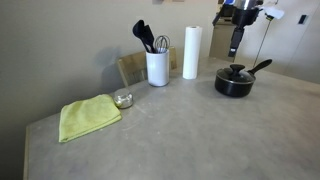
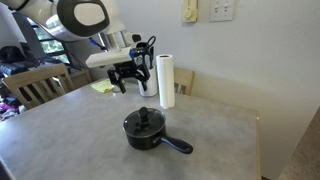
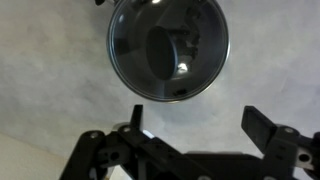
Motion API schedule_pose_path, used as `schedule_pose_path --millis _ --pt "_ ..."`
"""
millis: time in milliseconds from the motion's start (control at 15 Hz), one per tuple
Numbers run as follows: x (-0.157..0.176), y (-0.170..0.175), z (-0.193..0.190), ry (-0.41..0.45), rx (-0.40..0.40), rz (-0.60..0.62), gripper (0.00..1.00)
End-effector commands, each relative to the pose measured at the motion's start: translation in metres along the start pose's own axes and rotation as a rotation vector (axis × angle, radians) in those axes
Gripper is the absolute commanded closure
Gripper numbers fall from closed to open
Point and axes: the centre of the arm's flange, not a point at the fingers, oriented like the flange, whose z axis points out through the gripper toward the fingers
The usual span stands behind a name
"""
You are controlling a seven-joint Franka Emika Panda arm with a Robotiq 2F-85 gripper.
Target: Uncover the pot
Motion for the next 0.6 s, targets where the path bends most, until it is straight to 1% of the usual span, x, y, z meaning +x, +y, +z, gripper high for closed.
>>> schedule_pose_path --millis 0,133,267,400,533 --pt "0.018 0.035 0.024 -0.060 0.057 -0.092 0.00" --pt "0.016 0.047 0.040 -0.097 0.074 -0.137 0.00" --pt "0.012 0.056 0.054 -0.132 0.086 -0.152 0.00" --pt "0.005 0.061 0.064 -0.161 0.106 -0.141 0.00" --pt "-0.004 0.060 0.072 -0.172 0.148 -0.105 0.00"
